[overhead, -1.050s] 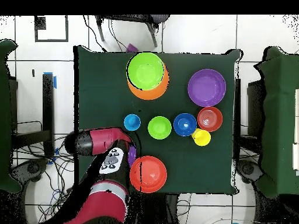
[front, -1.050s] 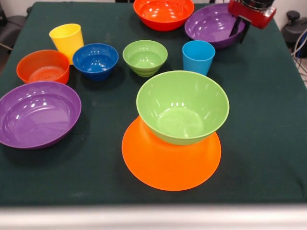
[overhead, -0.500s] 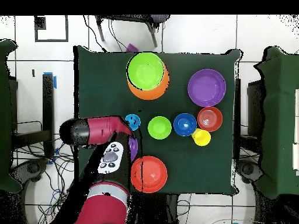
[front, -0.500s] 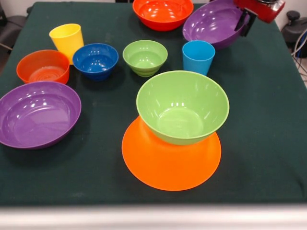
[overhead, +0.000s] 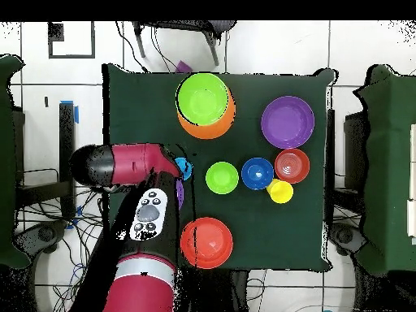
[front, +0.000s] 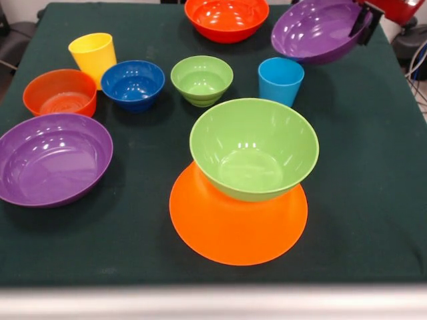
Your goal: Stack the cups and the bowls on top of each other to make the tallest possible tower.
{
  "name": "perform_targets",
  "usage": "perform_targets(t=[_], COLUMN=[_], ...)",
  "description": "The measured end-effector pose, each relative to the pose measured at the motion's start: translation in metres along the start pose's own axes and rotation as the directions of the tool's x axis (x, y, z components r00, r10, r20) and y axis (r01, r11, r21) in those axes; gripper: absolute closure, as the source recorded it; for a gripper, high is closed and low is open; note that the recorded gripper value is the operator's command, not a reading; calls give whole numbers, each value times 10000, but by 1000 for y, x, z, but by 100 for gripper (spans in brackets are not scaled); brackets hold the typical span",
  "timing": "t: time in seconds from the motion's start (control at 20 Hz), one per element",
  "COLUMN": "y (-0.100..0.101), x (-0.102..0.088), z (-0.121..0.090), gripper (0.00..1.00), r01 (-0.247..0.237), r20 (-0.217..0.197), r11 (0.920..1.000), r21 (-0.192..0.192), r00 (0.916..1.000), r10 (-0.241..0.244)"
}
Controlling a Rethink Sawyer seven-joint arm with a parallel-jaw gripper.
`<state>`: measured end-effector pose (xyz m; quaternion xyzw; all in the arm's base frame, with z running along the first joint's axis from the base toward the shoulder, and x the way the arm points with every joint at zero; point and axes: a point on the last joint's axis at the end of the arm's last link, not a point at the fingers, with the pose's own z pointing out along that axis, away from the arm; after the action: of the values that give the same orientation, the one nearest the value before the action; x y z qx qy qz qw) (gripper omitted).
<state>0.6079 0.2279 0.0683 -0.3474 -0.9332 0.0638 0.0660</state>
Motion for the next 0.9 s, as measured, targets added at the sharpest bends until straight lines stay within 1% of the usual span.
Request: perform_targets(t=[0.25, 0.3, 0.45, 0.5, 0.85, 0.9], y=[13, 19, 26, 32, 58, 61], x=[-2, -4, -5, -7, -20, -22], z=[-17, -26, -34, -43, -75, -77], gripper=[100, 100, 100, 100, 100, 100], r01=[-45, -52, -70, -83, 68, 89], r20=[-151, -207, -295, -393, -583, -591], r11=[9999, 9999, 9998, 9998, 9998, 9998], r21=[-90, -139, -170, -204, -181, -172], r00=[9999, 9998, 9995, 9992, 9983, 9982], r10=[44, 49, 64, 75, -79, -99])
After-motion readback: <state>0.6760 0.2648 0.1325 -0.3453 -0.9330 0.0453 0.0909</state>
